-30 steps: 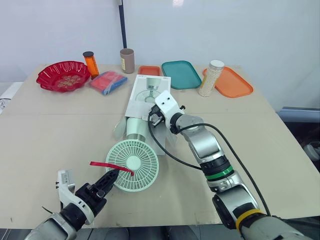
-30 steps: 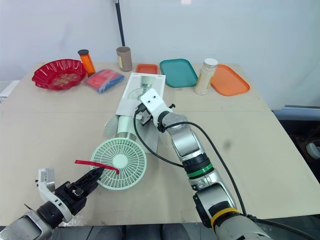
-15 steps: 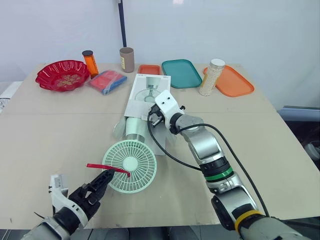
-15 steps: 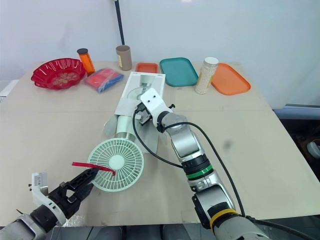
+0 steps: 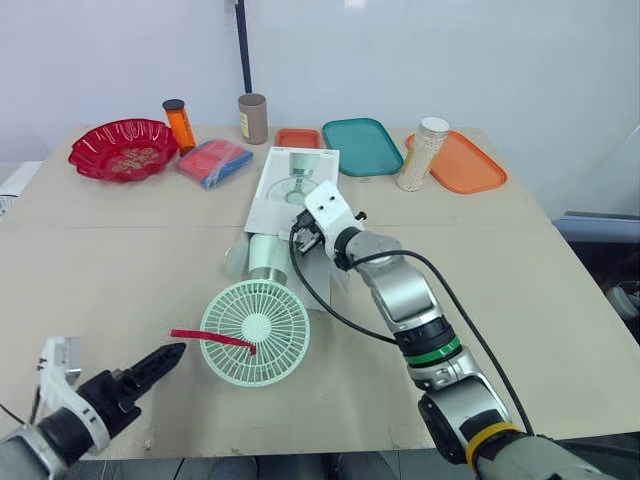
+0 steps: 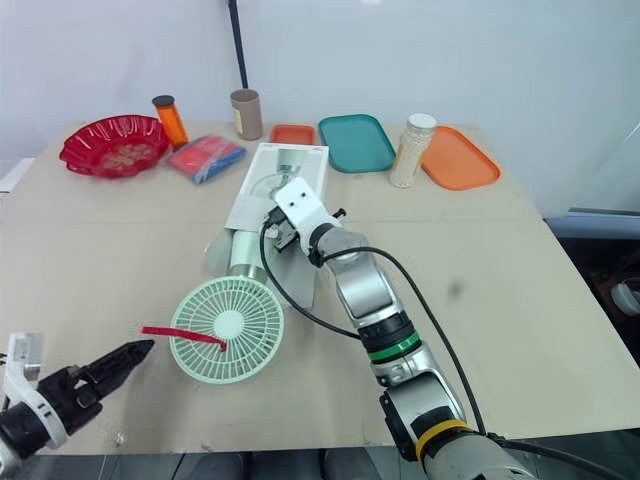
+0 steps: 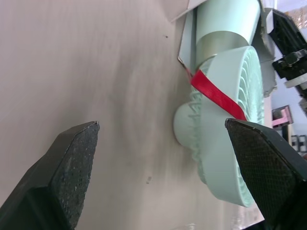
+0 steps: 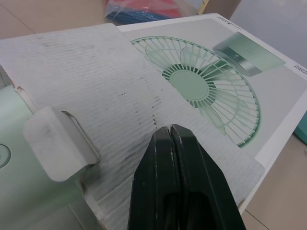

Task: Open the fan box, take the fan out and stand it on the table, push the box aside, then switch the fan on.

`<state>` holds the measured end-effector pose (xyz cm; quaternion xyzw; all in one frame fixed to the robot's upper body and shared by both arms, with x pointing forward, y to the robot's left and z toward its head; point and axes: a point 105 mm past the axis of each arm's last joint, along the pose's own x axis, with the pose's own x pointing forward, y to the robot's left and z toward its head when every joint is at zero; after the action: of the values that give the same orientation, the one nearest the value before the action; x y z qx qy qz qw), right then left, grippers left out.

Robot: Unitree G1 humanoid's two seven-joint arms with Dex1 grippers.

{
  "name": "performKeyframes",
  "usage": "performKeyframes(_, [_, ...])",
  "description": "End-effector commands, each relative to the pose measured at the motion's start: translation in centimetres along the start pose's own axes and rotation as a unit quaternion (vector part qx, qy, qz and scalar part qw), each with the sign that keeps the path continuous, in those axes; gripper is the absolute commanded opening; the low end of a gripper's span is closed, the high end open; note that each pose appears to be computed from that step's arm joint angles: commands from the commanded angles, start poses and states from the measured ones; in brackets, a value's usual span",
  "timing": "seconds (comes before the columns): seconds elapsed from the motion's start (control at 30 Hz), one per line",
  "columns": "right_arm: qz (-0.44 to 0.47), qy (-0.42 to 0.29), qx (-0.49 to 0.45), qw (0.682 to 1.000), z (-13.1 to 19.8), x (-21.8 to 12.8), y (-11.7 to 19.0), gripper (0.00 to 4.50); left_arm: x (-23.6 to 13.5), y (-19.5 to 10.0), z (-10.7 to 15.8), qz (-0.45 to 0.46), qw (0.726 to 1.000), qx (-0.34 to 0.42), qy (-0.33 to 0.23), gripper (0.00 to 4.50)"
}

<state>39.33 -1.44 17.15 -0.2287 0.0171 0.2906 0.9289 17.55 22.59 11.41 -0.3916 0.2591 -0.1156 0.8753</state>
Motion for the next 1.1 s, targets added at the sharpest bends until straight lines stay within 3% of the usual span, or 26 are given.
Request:
performKeyframes(0.03, [0.020, -0.018, -0.014, 1.000, 1.1, -0.5, 0.3, 0.00, 0.0, 0.4, 0.7, -0.008, 0.998, 0.067, 0.017, 4.48])
performKeyframes(0.37, [0.075, -0.073, 0.049, 0.993, 7.2, -6.1, -2.6, 0.00, 1.4, 0.4, 1.7, -0.047, 0.984, 0.160, 0.063, 4.48])
performKeyframes(0.57, [0.198, -0.102, 0.080, 0.972, 8.7, -11.8, -2.4, 0.00, 1.6, -0.7, 1.1, -0.079, 0.958, 0.253, 0.113, 4.48])
performKeyframes(0.6, [0.213, -0.102, 0.078, 0.969, 8.4, -12.7, -2.5, 0.52, 1.5, -0.7, 1.2, -0.083, 0.950, 0.276, 0.122, 4.50])
performKeyframes(0.63, [0.221, -0.102, 0.075, 0.967, 8.2, -13.2, -2.6, 0.63, 1.5, -0.7, 1.2, -0.085, 0.944, 0.293, 0.129, 4.50])
performKeyframes(0.77, [0.258, -0.089, 0.062, 0.960, 7.5, -15.5, -3.2, 2.50, 1.6, -0.6, 2.1, -0.090, 0.937, 0.314, 0.121, 4.50])
performKeyframes(0.93, [0.296, -0.075, 0.040, 0.951, 6.7, -17.4, -3.1, 4.38, 1.6, -0.6, 2.6, -0.102, 0.911, 0.376, 0.136, 4.50])
performKeyframes(1.07, [0.344, -0.061, 0.015, 0.937, 6.2, -19.0, -2.8, 4.38, 2.0, -0.3, 3.3, -0.139, 0.808, 0.555, 0.143, 4.50])
performKeyframes(1.1, [0.345, -0.061, 0.011, 0.937, 6.2, -19.0, -2.8, 4.38, 2.1, -0.2, 3.3, -0.144, 0.794, 0.573, 0.144, 4.50])
